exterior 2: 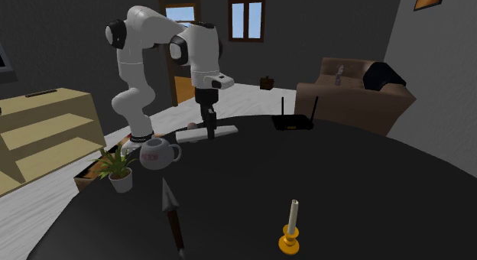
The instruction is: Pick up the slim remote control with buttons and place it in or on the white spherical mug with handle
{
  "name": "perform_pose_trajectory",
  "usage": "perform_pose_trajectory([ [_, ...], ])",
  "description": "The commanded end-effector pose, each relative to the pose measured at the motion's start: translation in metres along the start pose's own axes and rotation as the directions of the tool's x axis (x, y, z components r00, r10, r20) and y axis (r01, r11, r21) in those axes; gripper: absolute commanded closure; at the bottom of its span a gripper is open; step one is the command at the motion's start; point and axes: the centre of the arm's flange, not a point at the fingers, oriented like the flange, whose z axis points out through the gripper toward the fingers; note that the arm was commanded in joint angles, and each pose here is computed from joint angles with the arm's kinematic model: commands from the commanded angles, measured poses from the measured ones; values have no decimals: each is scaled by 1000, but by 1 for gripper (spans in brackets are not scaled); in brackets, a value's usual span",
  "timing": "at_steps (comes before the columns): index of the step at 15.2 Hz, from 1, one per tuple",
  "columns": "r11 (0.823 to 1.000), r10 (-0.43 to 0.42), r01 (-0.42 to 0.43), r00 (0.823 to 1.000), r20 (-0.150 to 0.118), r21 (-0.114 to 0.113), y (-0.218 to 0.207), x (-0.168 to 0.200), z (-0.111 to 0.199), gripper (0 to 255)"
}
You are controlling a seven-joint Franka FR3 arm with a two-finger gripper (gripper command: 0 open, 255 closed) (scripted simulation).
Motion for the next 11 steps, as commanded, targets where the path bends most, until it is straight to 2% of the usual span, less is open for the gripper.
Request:
perform_pose_trajectory([
  [1, 1000, -1, 1, 1000, 0, 0, -16, -21, 0, 255],
  [11, 1000, -1, 1, 1000, 0, 0, -97, -124, -1, 255],
])
